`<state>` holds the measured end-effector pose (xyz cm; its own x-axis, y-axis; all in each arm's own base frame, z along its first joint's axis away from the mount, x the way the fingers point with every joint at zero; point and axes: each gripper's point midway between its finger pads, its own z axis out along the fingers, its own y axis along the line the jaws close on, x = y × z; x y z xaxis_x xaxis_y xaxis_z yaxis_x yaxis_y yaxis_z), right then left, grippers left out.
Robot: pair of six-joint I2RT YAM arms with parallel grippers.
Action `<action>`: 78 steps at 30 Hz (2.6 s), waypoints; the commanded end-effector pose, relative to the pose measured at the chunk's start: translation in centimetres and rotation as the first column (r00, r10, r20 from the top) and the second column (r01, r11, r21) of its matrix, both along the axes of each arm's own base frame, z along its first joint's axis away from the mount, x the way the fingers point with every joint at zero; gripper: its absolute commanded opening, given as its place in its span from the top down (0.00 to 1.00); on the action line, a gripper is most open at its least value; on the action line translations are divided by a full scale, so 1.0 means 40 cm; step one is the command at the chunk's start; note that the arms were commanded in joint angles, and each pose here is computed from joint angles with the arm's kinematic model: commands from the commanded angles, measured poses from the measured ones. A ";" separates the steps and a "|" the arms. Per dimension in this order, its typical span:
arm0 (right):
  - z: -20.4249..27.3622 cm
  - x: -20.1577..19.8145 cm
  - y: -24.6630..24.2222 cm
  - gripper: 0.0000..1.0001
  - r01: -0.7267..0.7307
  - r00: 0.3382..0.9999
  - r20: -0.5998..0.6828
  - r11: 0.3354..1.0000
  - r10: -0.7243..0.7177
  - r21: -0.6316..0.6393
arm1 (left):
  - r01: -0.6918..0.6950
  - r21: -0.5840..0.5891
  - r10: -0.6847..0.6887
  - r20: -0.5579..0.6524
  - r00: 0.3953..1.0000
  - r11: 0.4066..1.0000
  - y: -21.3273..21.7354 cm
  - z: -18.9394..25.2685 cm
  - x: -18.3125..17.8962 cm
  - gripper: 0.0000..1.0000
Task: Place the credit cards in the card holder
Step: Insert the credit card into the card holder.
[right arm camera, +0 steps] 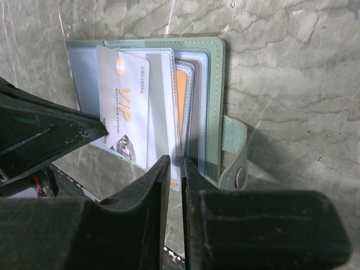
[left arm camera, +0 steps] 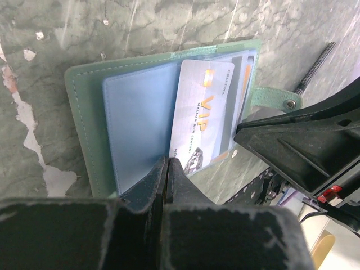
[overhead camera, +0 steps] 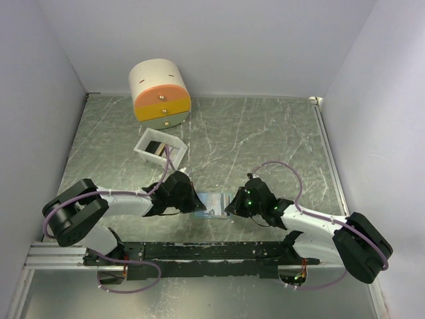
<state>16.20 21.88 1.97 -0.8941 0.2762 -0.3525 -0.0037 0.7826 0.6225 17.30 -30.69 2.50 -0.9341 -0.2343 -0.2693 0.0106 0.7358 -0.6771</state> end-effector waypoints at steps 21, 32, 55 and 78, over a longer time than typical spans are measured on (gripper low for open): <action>-0.033 -0.035 -0.001 0.87 -0.017 0.998 -0.053 1.000 0.016 -0.022 | 0.030 -0.027 -0.028 0.056 0.998 0.999 -0.041 0.009 0.025 0.89; 0.011 -0.004 -0.014 0.87 -0.006 1.000 0.009 0.997 0.006 -0.074 | -0.014 0.059 0.005 0.156 0.988 0.998 -0.010 0.069 0.071 0.52; 0.011 0.060 -0.020 0.84 0.005 0.999 0.049 0.988 0.003 -0.157 | 0.095 0.066 -0.104 0.149 0.983 0.993 -0.086 0.037 0.098 0.59; -0.007 0.061 -0.009 0.87 -0.009 0.999 0.044 0.990 0.016 -0.144 | 0.193 -0.087 -0.178 0.158 0.971 0.977 -0.150 0.084 0.070 0.64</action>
<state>18.14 21.24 1.74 -0.8855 0.2083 -0.4154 -0.0303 0.8661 0.4990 20.26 -34.90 3.42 -0.9187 -0.0917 -0.3843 0.2002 0.7304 -0.6530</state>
